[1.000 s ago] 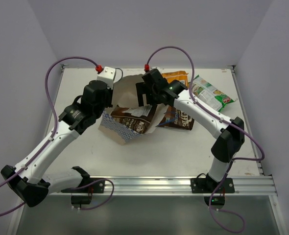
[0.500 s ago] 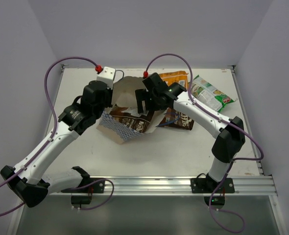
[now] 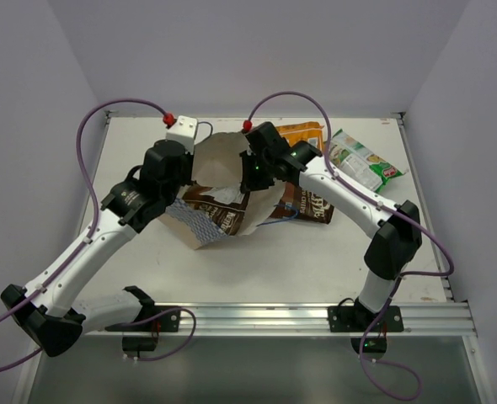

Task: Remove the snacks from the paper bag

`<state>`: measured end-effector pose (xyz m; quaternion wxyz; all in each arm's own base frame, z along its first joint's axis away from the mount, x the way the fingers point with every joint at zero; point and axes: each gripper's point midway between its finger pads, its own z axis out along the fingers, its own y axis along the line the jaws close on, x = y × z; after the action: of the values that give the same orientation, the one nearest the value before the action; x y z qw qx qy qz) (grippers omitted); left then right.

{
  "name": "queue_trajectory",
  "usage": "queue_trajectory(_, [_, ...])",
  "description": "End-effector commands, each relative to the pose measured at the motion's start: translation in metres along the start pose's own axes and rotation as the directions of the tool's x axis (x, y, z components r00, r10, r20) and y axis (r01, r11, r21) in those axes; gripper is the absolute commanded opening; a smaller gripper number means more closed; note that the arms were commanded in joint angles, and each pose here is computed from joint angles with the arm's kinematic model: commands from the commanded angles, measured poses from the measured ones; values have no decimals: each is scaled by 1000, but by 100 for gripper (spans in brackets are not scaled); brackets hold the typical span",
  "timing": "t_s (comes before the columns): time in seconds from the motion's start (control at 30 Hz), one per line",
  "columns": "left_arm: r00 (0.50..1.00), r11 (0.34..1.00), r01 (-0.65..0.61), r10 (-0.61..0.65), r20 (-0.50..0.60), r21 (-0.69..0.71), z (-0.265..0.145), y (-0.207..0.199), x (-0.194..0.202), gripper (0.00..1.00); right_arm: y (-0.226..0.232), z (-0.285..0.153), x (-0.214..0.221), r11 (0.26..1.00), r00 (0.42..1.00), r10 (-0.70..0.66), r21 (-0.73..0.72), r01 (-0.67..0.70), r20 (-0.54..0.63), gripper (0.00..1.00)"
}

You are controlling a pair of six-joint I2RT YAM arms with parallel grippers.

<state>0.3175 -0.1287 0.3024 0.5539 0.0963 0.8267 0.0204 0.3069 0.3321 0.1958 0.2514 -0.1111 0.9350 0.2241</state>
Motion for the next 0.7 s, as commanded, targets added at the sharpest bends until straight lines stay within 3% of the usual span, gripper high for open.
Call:
queue_trajectory(0.0, [995,997,77,-76,68,0,-9,2,-15,0,31,-40,-34,993,992,-11,-116,25,123,0])
queue_trajectory(0.3, [996,996,89,-89,-5,-26,-4,2,5,0,90,-126,-75,922,951,-16,-362,134,310,0])
queue_trajectory(0.67, [992,992,124,-124,-37,-13,-9,0,16,0,119,-229,-111,858,853,40,-455,237,521,0])
